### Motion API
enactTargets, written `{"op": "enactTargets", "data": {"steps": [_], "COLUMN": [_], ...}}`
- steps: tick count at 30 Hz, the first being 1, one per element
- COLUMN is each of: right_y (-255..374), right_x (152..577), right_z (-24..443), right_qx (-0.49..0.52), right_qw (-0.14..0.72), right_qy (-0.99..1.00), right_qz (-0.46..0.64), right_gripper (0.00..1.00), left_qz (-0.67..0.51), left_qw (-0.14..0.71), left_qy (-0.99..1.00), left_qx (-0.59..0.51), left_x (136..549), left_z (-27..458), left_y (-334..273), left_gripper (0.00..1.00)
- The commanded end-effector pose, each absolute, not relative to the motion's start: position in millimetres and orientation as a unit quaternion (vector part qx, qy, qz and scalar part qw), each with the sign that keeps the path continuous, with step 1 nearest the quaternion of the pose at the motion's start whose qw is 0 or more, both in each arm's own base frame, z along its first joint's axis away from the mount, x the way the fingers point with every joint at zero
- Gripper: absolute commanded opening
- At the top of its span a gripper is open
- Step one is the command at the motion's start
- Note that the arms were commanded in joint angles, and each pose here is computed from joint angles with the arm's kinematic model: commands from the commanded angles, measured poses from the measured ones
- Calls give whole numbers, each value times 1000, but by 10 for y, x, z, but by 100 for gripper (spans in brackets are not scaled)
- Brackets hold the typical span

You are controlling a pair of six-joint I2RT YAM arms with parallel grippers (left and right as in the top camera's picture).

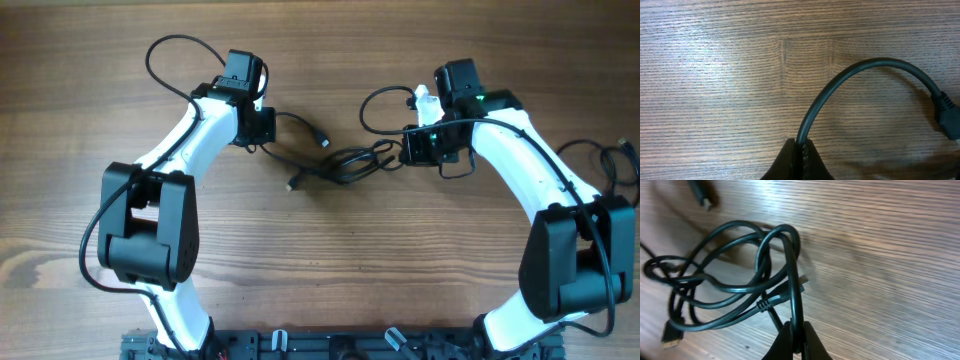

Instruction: Untangle cables

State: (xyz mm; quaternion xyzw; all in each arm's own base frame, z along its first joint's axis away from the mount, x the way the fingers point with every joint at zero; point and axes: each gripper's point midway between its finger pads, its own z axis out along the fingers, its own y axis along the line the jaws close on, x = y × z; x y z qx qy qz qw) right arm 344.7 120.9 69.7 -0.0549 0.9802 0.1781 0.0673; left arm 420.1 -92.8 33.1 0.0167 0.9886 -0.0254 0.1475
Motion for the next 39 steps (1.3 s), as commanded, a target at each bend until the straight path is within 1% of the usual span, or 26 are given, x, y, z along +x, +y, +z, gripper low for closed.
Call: {"op": "enactTargets", "data": {"steps": [1, 3, 7, 9, 12, 14, 17, 18, 20, 23, 28, 34, 39], "right_y": [1017, 1090, 1086, 965, 736, 678, 674, 694, 892, 1135, 1537, 1655, 1615], "right_x": [3477, 3448, 3377, 3362, 3385, 3387, 3401, 3409, 3419, 3400, 3283, 3230, 3192], "right_z": [713, 654, 528, 423, 311, 269, 223, 213, 219, 274, 447, 452, 374], "right_qx": [-28, -32, -28, -17, 15, 28, 32, 39, 35, 14, -81, -109, -122], "right_qw": [80, 66, 38, 27, 25, 23, 21, 21, 17, 9, 2, 1, -3], "right_qy": [988, 987, 989, 994, 999, 999, 999, 999, 996, 989, 960, 956, 967], "right_qz": [129, 143, 137, 101, 33, 16, 14, 20, 76, 147, 269, 272, 226], "right_gripper": [4, 4, 4, 4, 4, 4, 4, 4, 4, 5, 4, 4, 5], "left_qz": [-1, -1, 27, 32, 33, 34, 31, 28, 21, 22, 19, -14, -14], "left_qw": [142, 142, 145, 148, 148, 147, 148, 149, 149, 149, 150, 145, 145], "left_qy": [990, 990, 989, 988, 988, 987, 984, 981, 974, 974, 973, 975, 975], "left_qx": [4, 4, -2, -28, -38, -48, -93, -124, -167, -172, -174, -169, -169], "left_x": [4194, 4194, 4201, 4209, 4219, 4227, 4239, 4243, 4247, 4247, 4258, 4265, 4265], "left_z": [261, 261, 266, 269, 269, 269, 269, 269, 268, 267, 268, 264, 264], "left_y": [-775, -775, -676, -625, -559, -490, -375, -335, -284, -258, -250, -365, -365], "left_gripper": [4, 4, 4, 4, 4, 4, 4, 4, 4, 4, 4, 4, 4]}}
